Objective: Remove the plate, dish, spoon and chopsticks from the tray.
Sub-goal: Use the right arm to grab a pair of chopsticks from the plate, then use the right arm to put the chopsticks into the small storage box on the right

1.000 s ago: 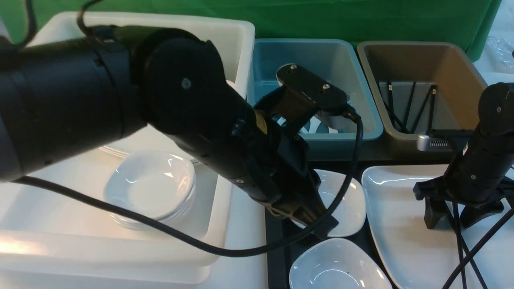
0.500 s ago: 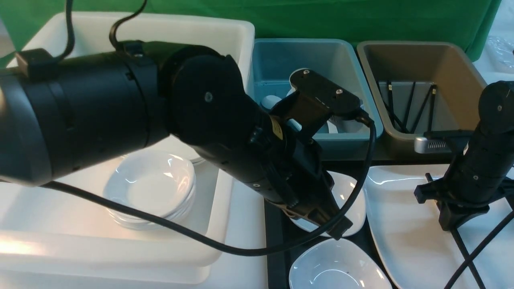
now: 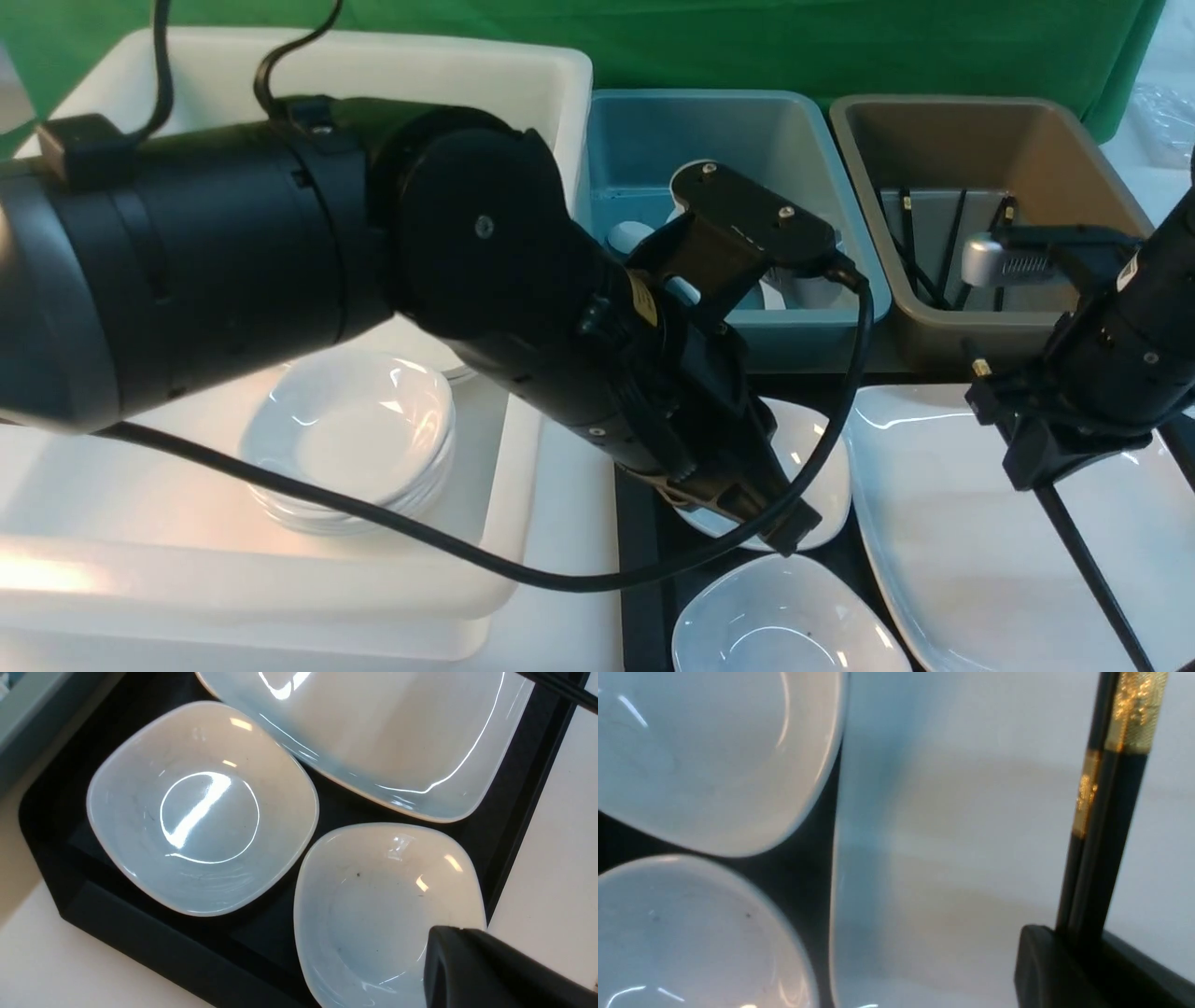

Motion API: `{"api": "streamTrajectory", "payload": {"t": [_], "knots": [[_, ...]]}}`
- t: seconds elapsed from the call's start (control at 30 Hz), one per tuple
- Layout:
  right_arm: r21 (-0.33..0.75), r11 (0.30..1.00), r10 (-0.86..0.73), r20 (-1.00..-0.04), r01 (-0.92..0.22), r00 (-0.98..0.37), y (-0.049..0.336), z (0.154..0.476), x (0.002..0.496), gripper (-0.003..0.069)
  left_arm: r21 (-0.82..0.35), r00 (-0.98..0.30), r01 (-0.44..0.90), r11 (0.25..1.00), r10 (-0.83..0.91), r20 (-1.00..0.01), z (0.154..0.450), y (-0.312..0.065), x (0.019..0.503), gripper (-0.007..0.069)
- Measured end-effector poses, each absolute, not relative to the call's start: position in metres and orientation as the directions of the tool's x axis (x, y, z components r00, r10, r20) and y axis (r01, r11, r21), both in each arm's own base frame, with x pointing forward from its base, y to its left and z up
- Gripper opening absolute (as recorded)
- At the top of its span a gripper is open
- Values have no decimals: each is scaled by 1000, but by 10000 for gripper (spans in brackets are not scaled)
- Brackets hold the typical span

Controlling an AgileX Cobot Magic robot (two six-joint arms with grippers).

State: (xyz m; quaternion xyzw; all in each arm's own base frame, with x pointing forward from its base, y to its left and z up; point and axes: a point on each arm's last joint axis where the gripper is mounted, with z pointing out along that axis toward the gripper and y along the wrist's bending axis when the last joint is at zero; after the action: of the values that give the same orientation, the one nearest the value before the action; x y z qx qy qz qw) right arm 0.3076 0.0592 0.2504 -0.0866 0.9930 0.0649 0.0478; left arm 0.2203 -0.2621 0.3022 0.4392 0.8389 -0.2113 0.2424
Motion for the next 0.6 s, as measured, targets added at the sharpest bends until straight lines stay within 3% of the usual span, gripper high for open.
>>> {"api": "streamTrajectory", "payload": {"t": [0.27, 0.37, 0.6], "knots": [[131, 978, -115, -320, -164, -940, 51, 316, 345, 75, -138, -493, 820, 556, 563, -663, 307, -266, 227, 1], [155, 982, -28, -451, -110, -892, 30, 347, 380, 75, -136, -476, 796, 590, 470, -743, 315, -270, 234, 1], [202, 979, 111, -627, -24, -771, -2, 359, 453, 75, -86, -279, 734, 674, 183, -943, 345, -276, 257, 1]]}}
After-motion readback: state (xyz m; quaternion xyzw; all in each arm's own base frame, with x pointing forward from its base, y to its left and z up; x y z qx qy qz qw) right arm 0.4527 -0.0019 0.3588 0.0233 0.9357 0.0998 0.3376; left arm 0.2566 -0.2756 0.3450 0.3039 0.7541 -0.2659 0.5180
